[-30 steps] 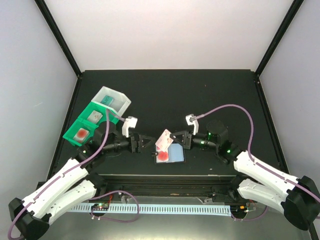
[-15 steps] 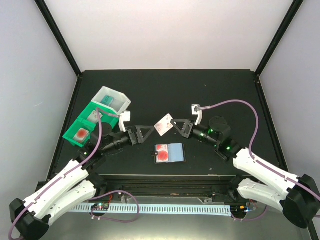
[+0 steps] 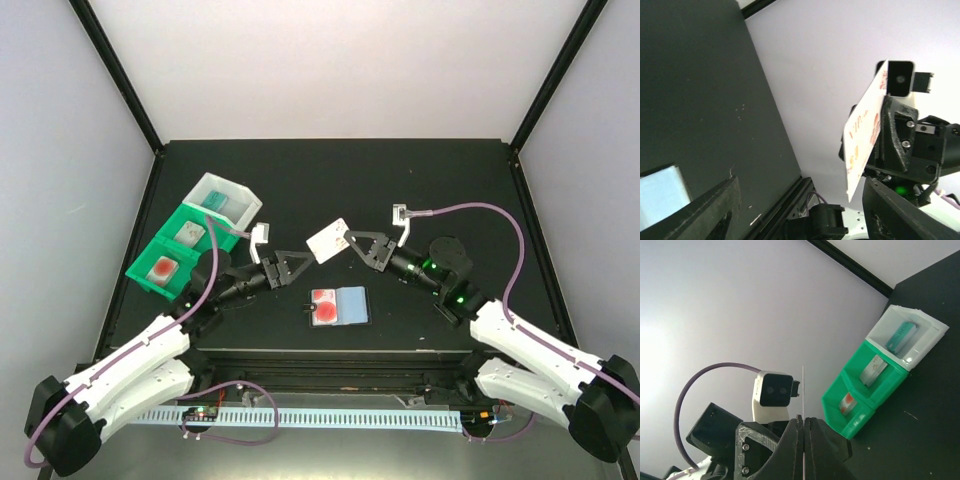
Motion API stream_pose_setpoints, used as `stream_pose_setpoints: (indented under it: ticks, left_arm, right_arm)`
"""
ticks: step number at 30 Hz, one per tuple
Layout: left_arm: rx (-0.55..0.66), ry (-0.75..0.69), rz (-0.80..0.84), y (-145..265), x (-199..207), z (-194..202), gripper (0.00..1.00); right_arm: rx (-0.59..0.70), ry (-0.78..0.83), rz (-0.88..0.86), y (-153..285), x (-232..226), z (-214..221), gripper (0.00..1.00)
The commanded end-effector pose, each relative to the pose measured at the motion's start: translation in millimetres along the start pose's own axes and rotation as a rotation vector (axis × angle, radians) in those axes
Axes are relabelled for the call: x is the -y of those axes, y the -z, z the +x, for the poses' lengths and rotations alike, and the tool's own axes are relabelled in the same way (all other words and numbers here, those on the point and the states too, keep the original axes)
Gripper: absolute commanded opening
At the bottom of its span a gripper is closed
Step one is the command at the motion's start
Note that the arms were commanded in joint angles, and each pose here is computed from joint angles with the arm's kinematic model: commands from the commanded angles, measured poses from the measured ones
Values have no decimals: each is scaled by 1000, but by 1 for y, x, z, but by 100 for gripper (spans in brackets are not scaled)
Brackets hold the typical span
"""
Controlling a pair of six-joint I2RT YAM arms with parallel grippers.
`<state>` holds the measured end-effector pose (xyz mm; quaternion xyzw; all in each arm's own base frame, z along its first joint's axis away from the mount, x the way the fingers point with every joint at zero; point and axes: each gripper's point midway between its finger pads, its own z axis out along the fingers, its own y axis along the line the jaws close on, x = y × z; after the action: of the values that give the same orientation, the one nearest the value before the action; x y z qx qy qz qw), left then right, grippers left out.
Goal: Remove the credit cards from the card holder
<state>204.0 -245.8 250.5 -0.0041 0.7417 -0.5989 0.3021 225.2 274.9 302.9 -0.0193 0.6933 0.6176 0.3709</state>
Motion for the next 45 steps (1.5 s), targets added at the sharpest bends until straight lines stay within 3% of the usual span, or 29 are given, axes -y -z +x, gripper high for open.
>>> stream_pose_setpoints:
  ticks: [1,3,10,16,19,22,29,37,45]
  left_arm:
    - [35,-45,162,3,41,-13,68]
    - [55,-54,166,3,44,-17,66]
    - [93,-37,167,2,44,-24,38]
    - [99,-31,173,-2,43,-27,3]
    - [101,-34,165,-3,40,-27,1]
    - [96,-41,157,-3,38,-26,2]
    - [116,-73,112,4,34,-27,2]
    - [106,-124,20,13,24,-35,1]
    - [92,-134,-74,28,11,-65,2]
  right_arm:
    - [14,-54,-65,-1,-13,-5,1]
    - [-3,-74,-73,-3,-11,-1,1]
    - [-40,-107,-67,-6,-3,8,1]
    - [-48,-113,-54,-6,4,12,1]
    - [-51,-113,-39,-6,10,16,4]
    - [-59,-106,-14,-4,18,20,16]
    - [-85,-28,56,4,31,28,49]
    - [-173,63,120,18,50,51,97]
    - [-187,114,143,30,55,58,100]
